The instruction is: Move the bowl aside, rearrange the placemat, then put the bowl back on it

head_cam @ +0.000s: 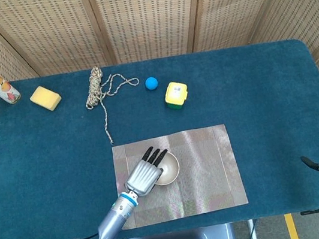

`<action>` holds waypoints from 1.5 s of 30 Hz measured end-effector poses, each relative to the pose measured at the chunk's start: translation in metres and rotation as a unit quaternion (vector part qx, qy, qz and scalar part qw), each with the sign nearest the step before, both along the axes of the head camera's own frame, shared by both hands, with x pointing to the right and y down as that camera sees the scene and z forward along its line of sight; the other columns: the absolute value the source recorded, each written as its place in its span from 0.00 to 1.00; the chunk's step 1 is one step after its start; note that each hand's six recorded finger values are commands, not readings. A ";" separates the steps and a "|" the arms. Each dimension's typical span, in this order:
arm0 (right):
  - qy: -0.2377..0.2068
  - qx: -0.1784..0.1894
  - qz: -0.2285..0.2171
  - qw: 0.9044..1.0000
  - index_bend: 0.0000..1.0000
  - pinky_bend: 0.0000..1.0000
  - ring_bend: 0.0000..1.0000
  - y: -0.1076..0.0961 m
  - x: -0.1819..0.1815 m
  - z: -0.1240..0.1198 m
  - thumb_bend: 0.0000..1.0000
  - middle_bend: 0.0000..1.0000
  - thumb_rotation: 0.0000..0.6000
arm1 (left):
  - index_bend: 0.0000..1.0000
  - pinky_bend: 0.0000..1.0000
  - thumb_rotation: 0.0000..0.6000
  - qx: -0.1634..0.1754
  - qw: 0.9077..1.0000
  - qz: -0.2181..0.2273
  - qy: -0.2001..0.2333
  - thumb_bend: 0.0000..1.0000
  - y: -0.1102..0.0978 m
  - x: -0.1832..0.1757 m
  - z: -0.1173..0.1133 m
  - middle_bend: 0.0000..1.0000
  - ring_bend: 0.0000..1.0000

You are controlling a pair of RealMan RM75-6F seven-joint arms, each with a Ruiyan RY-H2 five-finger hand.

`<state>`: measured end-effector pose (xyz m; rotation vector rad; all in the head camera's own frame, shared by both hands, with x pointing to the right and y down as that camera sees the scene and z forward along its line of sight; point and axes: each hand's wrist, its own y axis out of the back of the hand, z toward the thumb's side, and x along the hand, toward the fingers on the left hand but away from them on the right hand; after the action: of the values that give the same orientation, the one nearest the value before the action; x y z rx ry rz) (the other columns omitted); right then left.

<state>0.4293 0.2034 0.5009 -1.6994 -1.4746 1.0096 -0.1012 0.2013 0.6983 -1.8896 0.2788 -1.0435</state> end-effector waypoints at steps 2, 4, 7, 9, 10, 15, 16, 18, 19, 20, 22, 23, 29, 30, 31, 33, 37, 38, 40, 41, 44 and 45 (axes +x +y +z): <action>0.000 0.000 -0.001 1.000 0.00 0.00 0.00 0.000 0.000 0.000 0.23 0.00 1.00 | 0.49 0.00 1.00 -0.003 1.000 0.004 -0.005 0.30 0.003 0.001 0.002 0.00 0.00; 0.000 0.000 -0.001 1.000 0.00 0.00 0.00 0.000 -0.001 0.000 0.23 0.00 1.00 | 0.40 0.00 1.00 -0.004 1.000 0.005 -0.006 0.24 0.005 0.001 0.001 0.00 0.00; 0.001 0.002 -0.001 1.000 0.00 0.00 0.00 0.001 -0.001 -0.001 0.23 0.00 1.00 | 0.24 0.00 1.00 -0.001 1.000 0.003 -0.003 0.20 0.005 -0.001 -0.004 0.00 0.00; 0.002 0.002 -0.002 1.000 0.00 0.00 0.00 0.001 -0.002 -0.001 0.23 0.00 1.00 | 0.14 0.00 1.00 0.002 1.000 -0.003 0.003 0.20 0.003 -0.004 -0.009 0.00 0.00; 0.002 0.002 -0.003 1.000 0.00 0.00 0.00 0.001 -0.002 -0.001 0.23 0.00 1.00 | 0.12 0.00 1.00 0.005 1.000 -0.008 0.007 0.20 0.001 -0.008 -0.014 0.00 0.00; 0.006 0.000 -0.009 1.000 0.00 0.00 0.00 0.002 -0.005 0.001 0.23 0.00 1.00 | 0.06 0.00 1.00 0.031 0.999 -0.032 0.019 0.15 -0.012 -0.030 -0.034 0.00 0.00; 0.007 -0.001 -0.010 1.000 0.00 0.00 0.00 0.002 -0.006 0.001 0.23 0.00 1.00 | 0.05 0.00 1.00 0.037 0.998 -0.037 0.019 0.15 -0.015 -0.036 -0.037 0.00 0.00; 0.010 -0.002 -0.013 1.000 0.00 0.00 0.00 0.003 -0.008 0.003 0.23 0.00 1.00 | 0.05 0.00 1.00 0.048 0.997 -0.052 0.020 0.15 -0.020 -0.050 -0.044 0.00 0.00; 0.012 -0.002 -0.014 1.000 0.00 0.00 0.00 0.003 -0.008 0.003 0.23 0.00 1.00 | 0.06 0.00 1.00 0.054 0.996 -0.064 0.022 0.15 -0.023 -0.061 -0.049 0.00 0.00; 0.014 -0.003 -0.015 1.000 0.00 0.00 0.00 0.003 -0.009 0.004 0.23 0.00 1.00 | 0.06 0.00 1.00 0.058 0.995 -0.073 0.024 0.15 -0.025 -0.069 -0.052 0.00 0.00; 0.016 -0.006 -0.017 1.000 0.00 0.00 0.00 0.004 -0.011 0.006 0.23 0.00 1.00 | 0.08 0.00 1.00 0.068 0.993 -0.097 0.028 0.15 -0.029 -0.089 -0.060 0.00 0.00; 0.016 -0.007 -0.017 1.000 0.00 0.00 0.00 0.004 -0.011 0.007 0.23 0.00 1.00 | 0.08 0.00 1.00 0.072 0.991 -0.107 0.029 0.15 -0.031 -0.099 -0.062 0.00 0.00; 0.029 -0.018 -0.022 0.999 0.00 0.00 0.00 0.005 -0.014 0.013 0.23 0.00 1.00 | 0.08 0.00 1.00 0.106 0.980 -0.168 0.019 0.15 -0.036 -0.161 -0.078 0.00 0.00; 0.033 -0.021 -0.024 0.999 0.00 0.00 0.00 0.005 -0.015 0.014 0.23 0.00 1.00 | 0.08 0.00 1.00 0.110 0.978 -0.178 0.019 0.15 -0.035 -0.170 -0.080 0.00 0.00; 0.035 -0.022 -0.025 0.999 0.00 0.00 0.00 0.005 -0.016 0.015 0.23 0.00 1.00 | 0.07 0.00 1.00 0.114 0.975 -0.189 0.020 0.15 -0.034 -0.179 -0.082 0.00 0.00; 0.044 -0.025 -0.027 0.998 0.00 0.00 0.00 0.006 -0.018 0.019 0.23 0.00 1.00 | 0.06 0.00 1.00 0.128 0.967 -0.219 0.015 0.14 -0.031 -0.206 -0.089 0.00 0.00; 0.059 -0.033 -0.025 0.997 0.00 0.00 0.00 0.006 -0.018 0.024 0.23 0.00 1.00 | 0.05 0.00 1.00 0.155 0.949 -0.272 0.017 0.14 -0.021 -0.255 -0.107 0.00 0.00; 0.062 -0.036 -0.024 0.997 0.00 0.00 0.00 0.006 -0.017 0.025 0.23 0.00 1.00 | 0.04 0.00 1.00 0.162 0.944 -0.287 0.018 0.14 -0.016 -0.269 -0.113 0.00 0.00; 0.068 -0.043 -0.018 0.997 0.00 0.00 0.00 0.006 -0.015 0.028 0.23 0.00 1.00 | 0.04 0.00 1.00 0.172 0.936 -0.307 0.016 0.14 -0.008 -0.291 -0.122 0.00 0.00; 0.071 -0.047 -0.015 0.996 0.00 0.00 0.00 0.006 -0.013 0.030 0.23 0.00 1.00 | 0.03 0.00 1.00 0.176 0.933 -0.314 0.014 0.13 -0.006 -0.300 -0.126 0.00 0.00; 0.079 -0.068 -0.001 0.995 0.00 0.00 0.00 0.005 -0.007 0.038 0.23 0.00 1.00 | 0.03 0.00 1.00 0.192 0.925 -0.328 0.006 0.13 0.003 -0.323 -0.135 0.00 0.00; 0.084 -0.078 0.004 0.993 0.00 0.00 0.00 0.005 -0.004 0.041 0.23 0.00 1.00 | 0.03 0.00 1.00 0.194 0.924 -0.330 0.005 0.13 0.004 -0.328 -0.137 0.00 0.00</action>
<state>0.4252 0.2086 0.5422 -1.6712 -1.3249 1.2672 -0.4287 0.2057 0.5615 -1.4540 1.1024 -1.2925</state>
